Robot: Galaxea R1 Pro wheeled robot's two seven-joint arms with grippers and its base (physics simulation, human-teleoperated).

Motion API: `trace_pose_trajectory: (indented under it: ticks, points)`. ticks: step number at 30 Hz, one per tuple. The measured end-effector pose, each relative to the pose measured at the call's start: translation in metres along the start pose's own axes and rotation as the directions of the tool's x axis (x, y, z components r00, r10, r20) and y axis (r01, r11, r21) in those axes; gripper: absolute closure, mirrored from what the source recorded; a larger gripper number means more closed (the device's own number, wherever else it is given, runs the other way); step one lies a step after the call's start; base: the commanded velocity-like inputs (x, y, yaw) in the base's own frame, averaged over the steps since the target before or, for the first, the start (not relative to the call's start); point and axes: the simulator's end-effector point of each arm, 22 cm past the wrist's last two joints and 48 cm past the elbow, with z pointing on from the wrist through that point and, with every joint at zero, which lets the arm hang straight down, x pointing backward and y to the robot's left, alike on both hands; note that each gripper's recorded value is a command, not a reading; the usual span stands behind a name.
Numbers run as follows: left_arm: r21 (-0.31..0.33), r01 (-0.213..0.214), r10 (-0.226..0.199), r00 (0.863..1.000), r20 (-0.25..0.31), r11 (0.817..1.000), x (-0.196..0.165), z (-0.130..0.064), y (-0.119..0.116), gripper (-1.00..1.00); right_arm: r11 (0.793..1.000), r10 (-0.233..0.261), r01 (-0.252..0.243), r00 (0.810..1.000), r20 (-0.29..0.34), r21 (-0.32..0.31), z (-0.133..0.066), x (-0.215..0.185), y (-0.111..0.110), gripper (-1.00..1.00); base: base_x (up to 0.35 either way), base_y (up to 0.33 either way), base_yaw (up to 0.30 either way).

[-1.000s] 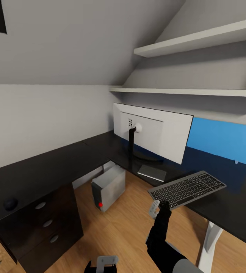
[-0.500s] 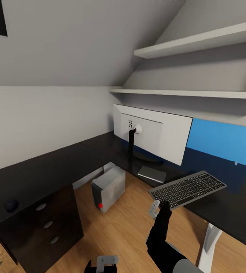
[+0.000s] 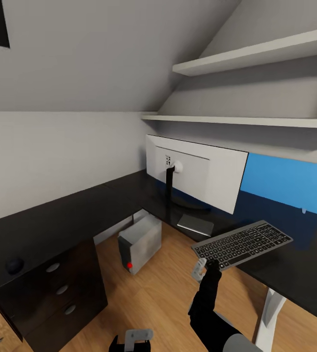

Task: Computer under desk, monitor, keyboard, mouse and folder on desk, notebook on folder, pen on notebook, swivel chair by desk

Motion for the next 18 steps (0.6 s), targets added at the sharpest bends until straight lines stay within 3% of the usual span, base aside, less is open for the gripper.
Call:
trace_pose_trajectory:
  ticks: [3, 11, 14, 18]
  points:
    - [0.0, 0.0, 0.0, 1.0, 0.0, 1.0, 0.0, 0.0, 0.0, -1.0, 1.0, -0.001, 0.001, 1.0, -0.001, 0.0, 0.0, 0.0, 0.0, 1.0, -0.096, 0.0, 0.0]
    - [-0.002, 0.001, -0.001, 1.0, 0.0, 1.0, 0.0, 0.0, 0.0, -1.0, 1.0, 0.002, -0.002, 1.0, 0.0, 0.007, 0.001, 0.0, -0.002, 1.0, -0.271, 0.0, 0.0]
    - [-0.002, 0.002, -0.002, 1.0, 0.0, 1.0, 0.0, 0.0, 0.001, -1.0, 0.998, 0.002, -0.002, 1.0, 0.001, 0.062, 0.001, 0.0, -0.015, 1.0, -0.075, 0.0, 0.0]
    - [-0.004, 0.002, -0.002, 1.0, -0.001, 1.0, 0.0, 0.001, 0.002, -1.0, 0.996, 0.005, -0.006, 1.0, 0.002, 0.092, 0.0, 0.0, -0.021, 1.0, -0.019, 0.0, 0.0]
